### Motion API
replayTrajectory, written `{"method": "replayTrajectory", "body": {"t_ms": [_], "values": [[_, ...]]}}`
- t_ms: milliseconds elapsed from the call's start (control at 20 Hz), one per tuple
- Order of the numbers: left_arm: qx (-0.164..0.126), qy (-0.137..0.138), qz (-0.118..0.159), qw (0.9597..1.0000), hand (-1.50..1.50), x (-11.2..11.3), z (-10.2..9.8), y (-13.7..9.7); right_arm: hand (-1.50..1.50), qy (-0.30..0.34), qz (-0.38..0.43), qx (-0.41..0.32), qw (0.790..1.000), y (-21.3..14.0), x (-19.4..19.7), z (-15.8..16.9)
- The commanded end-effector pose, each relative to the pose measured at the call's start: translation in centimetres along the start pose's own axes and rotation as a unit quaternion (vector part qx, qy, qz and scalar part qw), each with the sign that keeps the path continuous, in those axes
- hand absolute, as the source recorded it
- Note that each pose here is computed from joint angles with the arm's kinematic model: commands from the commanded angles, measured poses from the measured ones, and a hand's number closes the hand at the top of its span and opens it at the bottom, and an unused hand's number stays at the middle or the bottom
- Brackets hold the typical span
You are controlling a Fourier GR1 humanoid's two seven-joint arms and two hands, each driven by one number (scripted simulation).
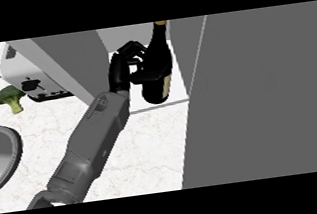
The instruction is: Pick up the wine, place it into the cabinet and close the cabinet
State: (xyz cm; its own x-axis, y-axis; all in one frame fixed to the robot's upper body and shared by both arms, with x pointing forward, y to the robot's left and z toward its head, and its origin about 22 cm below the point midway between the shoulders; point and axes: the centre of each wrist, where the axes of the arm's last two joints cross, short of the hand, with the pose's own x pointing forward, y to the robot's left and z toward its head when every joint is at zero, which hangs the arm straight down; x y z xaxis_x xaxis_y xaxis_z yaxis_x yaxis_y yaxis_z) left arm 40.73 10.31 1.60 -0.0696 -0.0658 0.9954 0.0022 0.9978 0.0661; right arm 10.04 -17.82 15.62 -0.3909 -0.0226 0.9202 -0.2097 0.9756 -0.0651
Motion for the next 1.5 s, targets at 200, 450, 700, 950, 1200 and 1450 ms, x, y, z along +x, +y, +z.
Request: {"method": "replayTrajectory", "body": {"t_ms": [200, 450, 700, 950, 1200, 1450], "values": [[0.029, -0.002, -0.014, 0.9995, 1.50, -0.1, -1.4, 1.9, -1.50, -0.009, -0.055, 0.019, 0.998, -0.4, 3.5, 1.1], [0.036, -0.015, -0.064, 0.9972, -1.50, 1.3, -2.4, 1.2, -1.50, -0.003, -0.050, 0.025, 0.998, -0.4, 2.9, 1.3], [0.063, -0.033, -0.093, 0.9932, -1.50, 1.7, -3.1, 2.7, -1.50, 0.001, -0.062, 0.025, 0.998, 0.1, 2.4, 1.7], [0.090, -0.039, -0.115, 0.9886, -1.50, 1.6, -3.2, 3.4, -1.50, -0.016, -0.053, 0.030, 0.998, -0.2, 2.6, 1.5], [0.067, -0.060, -0.072, 0.9933, -1.50, 2.4, -3.7, 3.7, -1.50, -0.010, -0.058, 0.028, 0.998, 0.0, 2.1, 1.5], [0.026, -0.080, -0.003, 0.9964, -1.50, 3.6, -4.1, 2.5, -1.50, -0.014, -0.041, 0.027, 0.999, -0.4, 2.2, 1.5]]}}
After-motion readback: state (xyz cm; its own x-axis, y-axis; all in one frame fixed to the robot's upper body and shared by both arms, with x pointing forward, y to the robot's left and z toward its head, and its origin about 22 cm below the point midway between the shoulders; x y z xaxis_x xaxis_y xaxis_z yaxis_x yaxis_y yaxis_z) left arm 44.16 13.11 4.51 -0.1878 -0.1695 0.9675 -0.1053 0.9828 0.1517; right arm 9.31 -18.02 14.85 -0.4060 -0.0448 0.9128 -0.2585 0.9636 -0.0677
